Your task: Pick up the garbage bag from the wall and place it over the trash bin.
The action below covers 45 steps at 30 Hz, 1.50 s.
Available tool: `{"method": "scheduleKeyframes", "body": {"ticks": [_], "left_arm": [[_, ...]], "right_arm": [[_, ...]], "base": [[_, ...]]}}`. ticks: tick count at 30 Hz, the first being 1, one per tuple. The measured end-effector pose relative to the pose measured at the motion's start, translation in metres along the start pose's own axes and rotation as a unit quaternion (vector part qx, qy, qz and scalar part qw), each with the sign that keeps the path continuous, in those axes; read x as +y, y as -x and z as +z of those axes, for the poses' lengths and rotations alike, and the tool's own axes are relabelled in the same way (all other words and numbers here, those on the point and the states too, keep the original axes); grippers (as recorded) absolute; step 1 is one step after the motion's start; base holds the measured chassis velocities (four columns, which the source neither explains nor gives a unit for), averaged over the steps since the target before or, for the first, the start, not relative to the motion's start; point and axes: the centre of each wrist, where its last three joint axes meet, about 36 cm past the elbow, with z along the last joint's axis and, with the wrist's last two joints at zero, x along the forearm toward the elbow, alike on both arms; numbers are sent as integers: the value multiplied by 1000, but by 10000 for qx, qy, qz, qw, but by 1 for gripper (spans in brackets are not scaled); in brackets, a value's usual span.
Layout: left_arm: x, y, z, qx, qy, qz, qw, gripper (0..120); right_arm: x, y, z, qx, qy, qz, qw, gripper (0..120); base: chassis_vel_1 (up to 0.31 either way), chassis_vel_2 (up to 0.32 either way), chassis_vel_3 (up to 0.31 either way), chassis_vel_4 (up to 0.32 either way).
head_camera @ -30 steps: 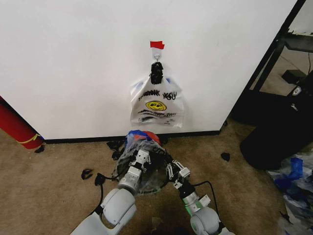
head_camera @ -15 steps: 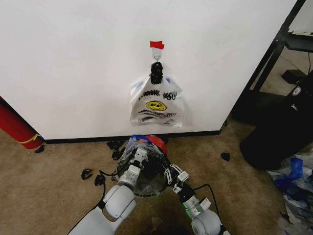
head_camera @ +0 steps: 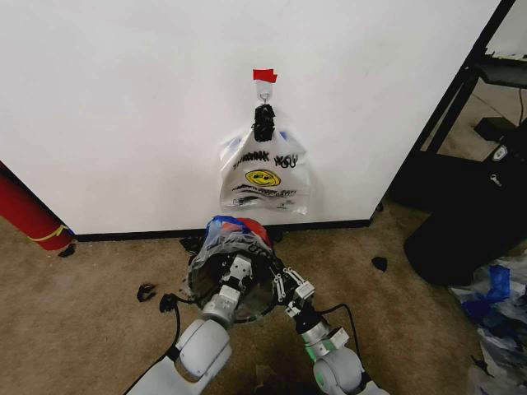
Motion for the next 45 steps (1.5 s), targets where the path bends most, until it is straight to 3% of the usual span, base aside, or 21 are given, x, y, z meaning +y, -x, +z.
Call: {"method": "scheduleKeyframes", "body": {"ticks": [18,24,30,31,35,37,43,45], "left_arm": [[8,11,12,157,81,-158,9997,0],[6,-8,8,114,88,135,9998,0],[-6,-56,-14,-72,-165,924,9956,0],[-6,-56,-14,-72,-165,924,9956,0],[0,-82,-42,-526,-412,1107,9916,0],[2,-85,-45,-584,-427,1105,9912,0],[27,-113,-82,-1270,-612,1003,9849,26],[28,-114,-84,-1301,-612,993,9846,27]], "right_arm": [[15,-11,-6,-31,110,-276,9996,0],[11,-7,-1,-48,136,-70,9999,0],[-12,14,8,-50,897,863,9922,0],[-12,14,8,-50,897,863,9922,0],[-29,21,4,16,1850,1543,9706,0],[-30,20,3,33,1926,1590,9683,0],[-42,4,-3,255,2584,1924,9464,0],[-42,4,-3,259,2595,1927,9460,0]], "base": [[0,0,0,0],[0,0,0,0],[0,0,0,0],[0,0,0,0],[0,0,0,0],[0,0,0,0],[0,0,0,0],[0,0,0,0]]}}
